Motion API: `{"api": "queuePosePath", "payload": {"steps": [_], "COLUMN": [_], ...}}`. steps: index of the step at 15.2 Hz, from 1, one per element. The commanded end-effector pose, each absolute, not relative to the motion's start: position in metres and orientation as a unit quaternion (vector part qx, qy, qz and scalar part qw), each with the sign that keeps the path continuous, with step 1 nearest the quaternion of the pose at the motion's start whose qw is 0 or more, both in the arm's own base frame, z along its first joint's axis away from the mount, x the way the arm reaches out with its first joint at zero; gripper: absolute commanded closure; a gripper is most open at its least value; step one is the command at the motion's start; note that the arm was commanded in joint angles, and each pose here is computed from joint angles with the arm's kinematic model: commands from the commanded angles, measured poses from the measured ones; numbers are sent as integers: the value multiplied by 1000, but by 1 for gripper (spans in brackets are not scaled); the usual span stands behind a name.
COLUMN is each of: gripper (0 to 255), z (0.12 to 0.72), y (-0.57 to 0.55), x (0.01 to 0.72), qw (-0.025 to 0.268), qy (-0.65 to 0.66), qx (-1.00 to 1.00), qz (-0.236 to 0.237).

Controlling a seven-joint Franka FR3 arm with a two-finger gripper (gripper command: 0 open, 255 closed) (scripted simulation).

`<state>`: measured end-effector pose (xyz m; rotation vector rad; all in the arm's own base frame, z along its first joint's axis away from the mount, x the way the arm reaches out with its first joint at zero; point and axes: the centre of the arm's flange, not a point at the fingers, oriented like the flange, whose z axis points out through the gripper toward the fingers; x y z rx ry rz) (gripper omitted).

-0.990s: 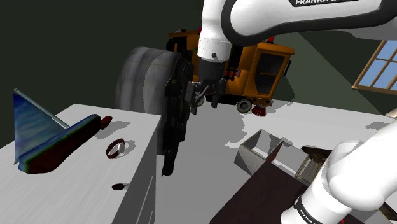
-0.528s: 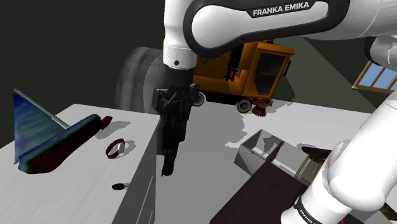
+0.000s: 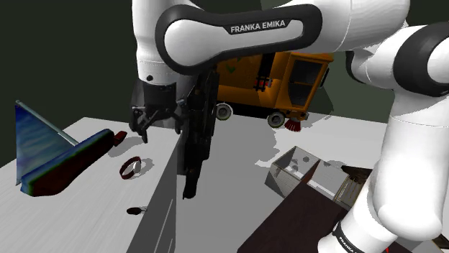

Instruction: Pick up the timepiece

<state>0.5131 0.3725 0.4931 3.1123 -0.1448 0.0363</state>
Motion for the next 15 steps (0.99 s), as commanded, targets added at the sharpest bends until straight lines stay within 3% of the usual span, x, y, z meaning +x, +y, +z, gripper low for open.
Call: {"api": "queuePosePath", "payload": {"steps": [1, 14, 15], "gripper": [0, 0, 255], "z": [484, 431, 431], "y": [397, 437, 438], "x": [527, 554, 554], "qw": [15, 17, 17], "qy": [-51, -56, -56], "qx": [999, 998, 998], "qz": [14, 19, 19]}}
